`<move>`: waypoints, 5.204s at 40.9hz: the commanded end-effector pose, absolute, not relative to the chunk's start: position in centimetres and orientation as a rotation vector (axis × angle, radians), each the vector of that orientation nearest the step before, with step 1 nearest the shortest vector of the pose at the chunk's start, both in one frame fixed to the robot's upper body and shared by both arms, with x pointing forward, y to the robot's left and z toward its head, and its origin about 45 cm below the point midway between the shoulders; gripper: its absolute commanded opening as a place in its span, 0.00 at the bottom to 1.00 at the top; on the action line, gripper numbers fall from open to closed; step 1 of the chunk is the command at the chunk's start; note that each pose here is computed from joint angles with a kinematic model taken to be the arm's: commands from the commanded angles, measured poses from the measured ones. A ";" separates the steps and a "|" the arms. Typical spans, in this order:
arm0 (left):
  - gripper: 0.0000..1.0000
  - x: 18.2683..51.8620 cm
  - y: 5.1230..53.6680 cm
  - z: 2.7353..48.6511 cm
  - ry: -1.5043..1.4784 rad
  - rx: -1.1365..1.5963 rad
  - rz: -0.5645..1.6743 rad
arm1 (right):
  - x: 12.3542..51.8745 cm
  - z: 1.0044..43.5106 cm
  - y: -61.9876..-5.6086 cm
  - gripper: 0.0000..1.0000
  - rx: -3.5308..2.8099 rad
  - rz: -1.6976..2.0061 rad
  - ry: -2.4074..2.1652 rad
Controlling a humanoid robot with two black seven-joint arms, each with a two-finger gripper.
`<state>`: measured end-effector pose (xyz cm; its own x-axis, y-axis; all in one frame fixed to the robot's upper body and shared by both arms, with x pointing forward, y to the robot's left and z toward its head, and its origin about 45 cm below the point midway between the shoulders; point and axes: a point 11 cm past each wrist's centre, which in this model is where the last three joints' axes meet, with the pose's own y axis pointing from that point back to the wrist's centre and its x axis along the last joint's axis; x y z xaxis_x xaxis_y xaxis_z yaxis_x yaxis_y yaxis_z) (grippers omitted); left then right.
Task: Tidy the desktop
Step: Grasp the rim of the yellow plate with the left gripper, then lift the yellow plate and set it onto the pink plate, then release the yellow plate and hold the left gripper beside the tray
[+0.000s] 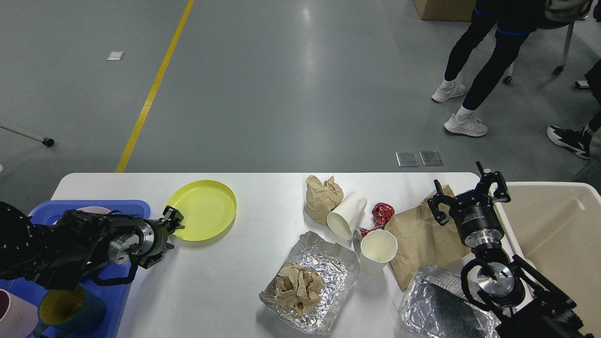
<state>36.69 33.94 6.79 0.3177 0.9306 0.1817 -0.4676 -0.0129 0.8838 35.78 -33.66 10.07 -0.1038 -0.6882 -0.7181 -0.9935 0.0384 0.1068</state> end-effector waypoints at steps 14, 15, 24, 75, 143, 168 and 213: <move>0.32 36.4 33.1 6.3 0.600 1.023 1.208 | 35.8 10.1 -33.7 1.00 -1.694 0.837 1.843; 0.31 36.4 33.1 6.3 0.601 1.021 1.209 | 35.8 10.1 -33.7 1.00 -1.694 0.837 1.843; 0.25 36.3 33.4 6.3 0.605 1.026 1.212 | 35.8 10.1 -33.7 1.00 -1.694 0.837 1.843; 0.00 36.9 34.1 14.0 0.585 1.053 1.073 | 35.8 10.0 -33.7 1.00 -1.693 0.838 1.845; 0.00 32.7 55.6 21.3 0.600 1.270 1.086 | 35.8 10.1 -33.7 1.00 -1.694 0.837 1.843; 0.00 30.9 56.1 14.0 0.583 1.451 1.179 | 35.8 10.0 -33.7 1.00 -1.693 0.838 1.845; 0.92 31.2 54.4 13.4 0.614 1.392 1.150 | 35.8 10.0 -33.7 1.00 -1.693 0.838 1.845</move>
<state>31.36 54.99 13.73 0.3682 0.8767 0.3095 -0.2669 -0.2192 0.9385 35.76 -33.69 10.03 -0.1052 -0.6886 -0.7175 -0.9934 0.0393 0.1080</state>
